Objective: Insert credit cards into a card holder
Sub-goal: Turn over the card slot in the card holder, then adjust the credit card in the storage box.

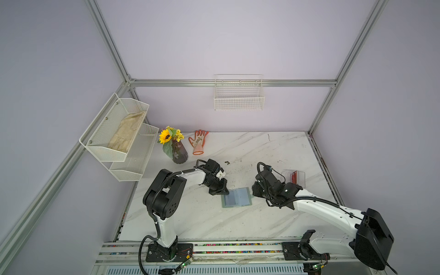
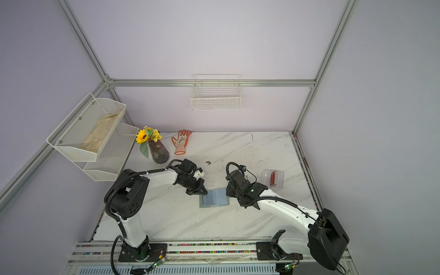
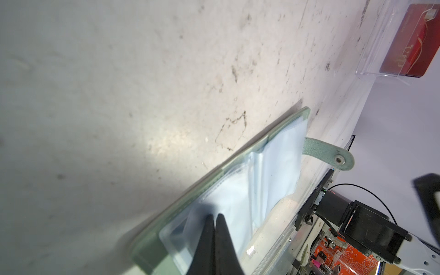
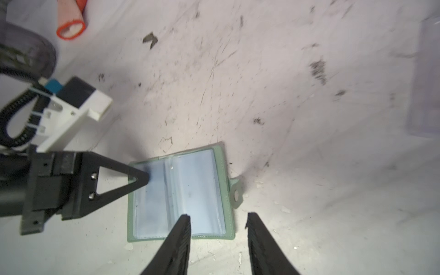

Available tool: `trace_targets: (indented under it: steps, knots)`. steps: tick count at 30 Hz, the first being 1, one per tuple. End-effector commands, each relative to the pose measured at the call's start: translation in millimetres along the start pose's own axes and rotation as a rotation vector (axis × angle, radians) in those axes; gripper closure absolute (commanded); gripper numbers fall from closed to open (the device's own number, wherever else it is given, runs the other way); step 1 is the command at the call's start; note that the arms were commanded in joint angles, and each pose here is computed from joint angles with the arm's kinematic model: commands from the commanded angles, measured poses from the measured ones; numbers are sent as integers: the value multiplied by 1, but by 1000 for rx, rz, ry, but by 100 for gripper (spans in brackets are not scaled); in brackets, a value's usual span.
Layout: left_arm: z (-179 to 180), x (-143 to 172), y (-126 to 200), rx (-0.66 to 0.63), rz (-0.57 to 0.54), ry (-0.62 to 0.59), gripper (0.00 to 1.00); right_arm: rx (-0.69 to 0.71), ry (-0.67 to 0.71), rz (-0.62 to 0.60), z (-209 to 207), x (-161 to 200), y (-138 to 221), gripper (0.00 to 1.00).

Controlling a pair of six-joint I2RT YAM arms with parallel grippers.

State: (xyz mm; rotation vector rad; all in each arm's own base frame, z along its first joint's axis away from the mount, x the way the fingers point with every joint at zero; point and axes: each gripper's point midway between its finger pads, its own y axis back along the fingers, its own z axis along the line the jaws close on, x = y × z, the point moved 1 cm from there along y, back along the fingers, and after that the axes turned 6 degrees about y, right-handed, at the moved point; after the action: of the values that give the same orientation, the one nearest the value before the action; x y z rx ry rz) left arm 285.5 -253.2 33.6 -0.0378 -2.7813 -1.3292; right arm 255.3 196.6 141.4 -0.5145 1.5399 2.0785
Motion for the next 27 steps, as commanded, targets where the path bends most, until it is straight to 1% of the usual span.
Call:
trace_targets:
  steps: [1, 4, 6, 13, 18, 22, 27]
  knots:
    - [41, 24, -11, -146, 56, 71, 100, 249, -90, -98, -51, -26, 35, 58]
    - [41, 23, -12, -143, 60, 64, 100, 365, -123, -131, -77, -42, 52, 58]
    - [41, 22, -13, -143, 67, 59, 100, 434, -134, -132, -94, -49, 57, 57]
    - [42, 22, -19, -131, 90, 44, 100, 668, -115, -54, -158, -76, 55, 55]
    - [40, 20, -19, -128, 86, 38, 100, 772, -83, 22, -190, -89, 45, 55]
    - [41, 20, -20, -131, 88, 41, 100, 783, -59, 101, -201, -88, 29, 53]
    - [42, 21, -21, -130, 93, 42, 100, 767, -32, 152, -201, -90, 11, 52]
